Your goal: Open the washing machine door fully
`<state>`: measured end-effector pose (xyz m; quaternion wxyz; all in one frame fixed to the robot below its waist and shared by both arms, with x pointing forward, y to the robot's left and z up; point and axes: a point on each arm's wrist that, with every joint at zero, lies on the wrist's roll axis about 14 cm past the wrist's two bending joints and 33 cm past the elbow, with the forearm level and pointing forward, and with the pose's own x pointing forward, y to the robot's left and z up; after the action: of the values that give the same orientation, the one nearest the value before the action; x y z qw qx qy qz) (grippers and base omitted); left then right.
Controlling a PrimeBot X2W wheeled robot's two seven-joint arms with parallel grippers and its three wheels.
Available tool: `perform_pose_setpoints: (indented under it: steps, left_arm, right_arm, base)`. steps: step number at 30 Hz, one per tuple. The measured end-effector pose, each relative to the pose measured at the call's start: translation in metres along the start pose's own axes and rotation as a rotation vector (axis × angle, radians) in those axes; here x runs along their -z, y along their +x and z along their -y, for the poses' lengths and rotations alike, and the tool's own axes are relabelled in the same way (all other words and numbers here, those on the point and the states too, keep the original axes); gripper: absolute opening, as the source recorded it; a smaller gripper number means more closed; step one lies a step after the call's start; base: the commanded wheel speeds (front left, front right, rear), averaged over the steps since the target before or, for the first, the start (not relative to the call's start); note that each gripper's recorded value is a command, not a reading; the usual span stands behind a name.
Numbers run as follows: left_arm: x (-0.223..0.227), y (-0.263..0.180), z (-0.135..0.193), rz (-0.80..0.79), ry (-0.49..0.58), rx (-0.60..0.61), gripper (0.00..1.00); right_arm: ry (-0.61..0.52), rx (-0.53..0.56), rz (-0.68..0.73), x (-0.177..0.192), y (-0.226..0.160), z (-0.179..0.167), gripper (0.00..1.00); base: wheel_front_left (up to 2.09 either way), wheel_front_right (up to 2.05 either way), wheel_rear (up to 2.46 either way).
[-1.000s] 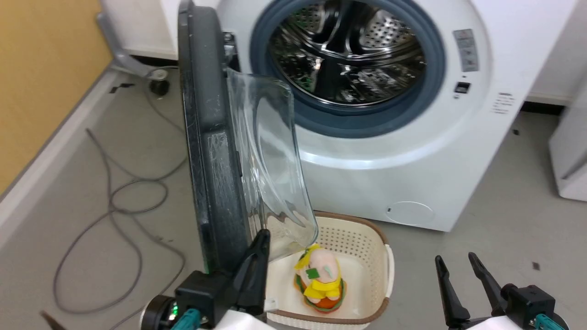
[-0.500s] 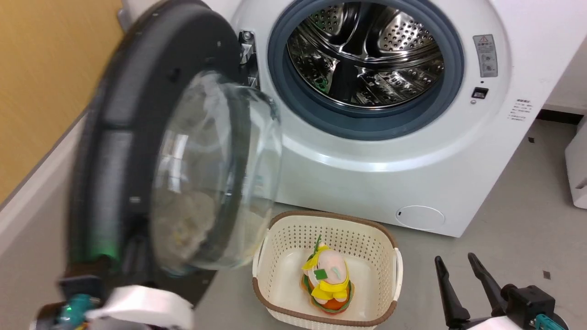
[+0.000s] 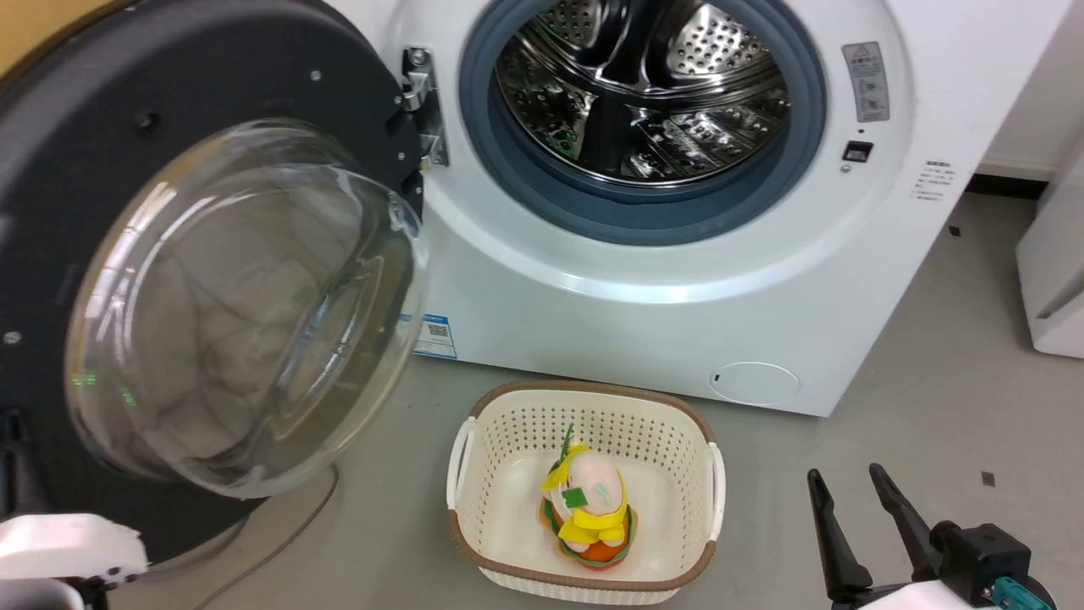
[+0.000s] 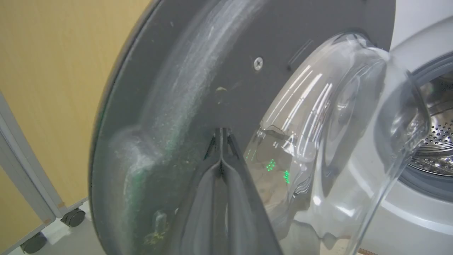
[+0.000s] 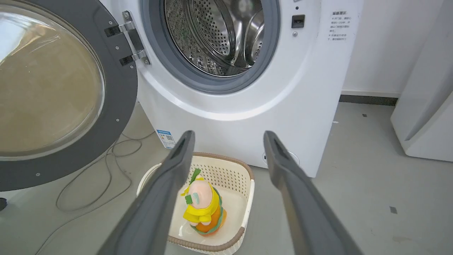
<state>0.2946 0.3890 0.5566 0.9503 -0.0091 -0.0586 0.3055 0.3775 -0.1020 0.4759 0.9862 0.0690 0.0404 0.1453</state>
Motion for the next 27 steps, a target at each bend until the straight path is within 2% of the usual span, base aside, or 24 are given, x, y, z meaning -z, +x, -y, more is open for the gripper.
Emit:
perform_pose_setpoints:
  steps: [7,13,14,15,16,17,27]
  left_arm:
    - [0.003,0.004,-0.003,0.012,0.003,-0.009,0.00]
    - [0.010,-0.018,0.015,-0.001,-0.018,0.032,0.00]
    - [0.011,-0.023,0.020,-0.005,-0.023,0.045,0.25]
    - [0.013,-0.028,0.025,-0.011,-0.023,0.059,0.44]
    - [0.016,-0.034,0.030,-0.025,-0.016,0.077,0.75]
    - [0.019,-0.041,0.036,-0.039,-0.016,0.095,1.00]
    - [0.028,-0.092,0.104,-0.104,-0.085,0.284,1.00]
  right_arm:
    - [-0.001,0.022,0.006,-0.002,-0.004,0.006,1.00]
    - [-0.003,0.033,0.022,-0.007,-0.009,0.009,1.00]
    - [-0.004,0.035,0.026,-0.008,-0.010,0.009,1.00]
    - [-0.002,0.036,0.029,-0.009,-0.010,0.010,1.00]
    - [-0.001,0.039,0.033,-0.010,-0.011,0.010,1.00]
    - [-0.001,0.041,0.036,-0.011,-0.012,0.011,1.00]
    - [-0.030,0.063,0.069,-0.025,-0.021,0.016,1.00]
  base:
    - [0.00,0.00,0.00]
    - [0.00,0.00,0.00]
    - [0.00,0.00,0.00]
    - [0.00,0.00,0.00]
    - [0.00,0.00,0.00]
    - [0.00,0.00,0.00]
    - [0.00,0.00,0.00]
